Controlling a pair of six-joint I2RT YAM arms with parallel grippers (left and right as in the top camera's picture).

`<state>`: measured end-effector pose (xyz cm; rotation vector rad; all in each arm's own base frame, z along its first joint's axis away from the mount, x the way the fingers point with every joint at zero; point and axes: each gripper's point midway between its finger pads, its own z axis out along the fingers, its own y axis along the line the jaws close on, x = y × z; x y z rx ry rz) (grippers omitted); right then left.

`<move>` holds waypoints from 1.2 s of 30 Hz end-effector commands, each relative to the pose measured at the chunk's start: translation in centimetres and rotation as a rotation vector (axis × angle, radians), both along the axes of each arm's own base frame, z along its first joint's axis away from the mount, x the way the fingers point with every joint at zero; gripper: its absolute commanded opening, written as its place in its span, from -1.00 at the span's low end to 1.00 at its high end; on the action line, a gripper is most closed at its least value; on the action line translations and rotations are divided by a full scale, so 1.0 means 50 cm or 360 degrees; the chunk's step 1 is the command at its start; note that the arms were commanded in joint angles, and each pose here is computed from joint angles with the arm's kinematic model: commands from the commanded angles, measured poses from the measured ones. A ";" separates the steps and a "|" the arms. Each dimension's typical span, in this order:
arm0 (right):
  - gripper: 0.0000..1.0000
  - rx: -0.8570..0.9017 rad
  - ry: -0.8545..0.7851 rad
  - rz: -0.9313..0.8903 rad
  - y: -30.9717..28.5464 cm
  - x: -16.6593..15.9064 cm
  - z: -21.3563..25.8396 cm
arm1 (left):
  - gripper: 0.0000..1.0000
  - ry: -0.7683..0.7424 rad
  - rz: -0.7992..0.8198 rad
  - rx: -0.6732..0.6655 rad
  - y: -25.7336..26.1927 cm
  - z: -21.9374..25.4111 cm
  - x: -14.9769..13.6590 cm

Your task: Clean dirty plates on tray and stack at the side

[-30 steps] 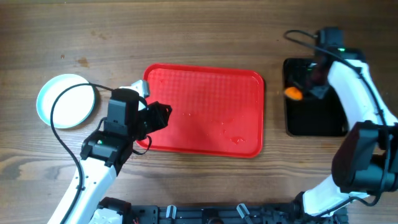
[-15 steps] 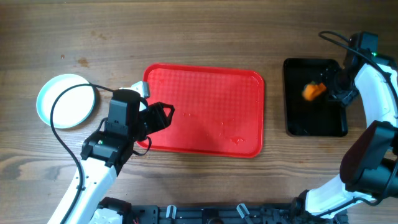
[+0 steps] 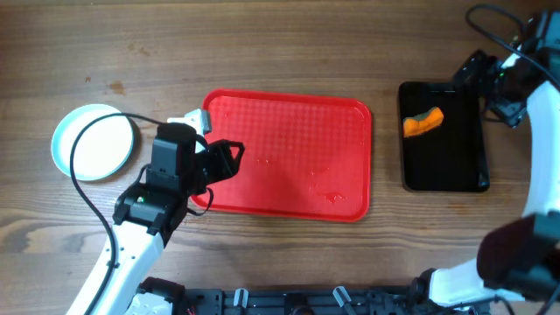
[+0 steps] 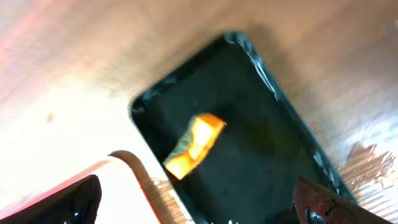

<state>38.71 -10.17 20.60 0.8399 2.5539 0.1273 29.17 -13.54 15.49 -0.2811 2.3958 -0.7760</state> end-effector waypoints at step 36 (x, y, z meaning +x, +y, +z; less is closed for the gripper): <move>1.00 -0.0468 -0.0771 0.0972 0.221 -0.082 0.323 | 0.99 -0.0931 0.0096 0.0811 0.255 0.407 -0.383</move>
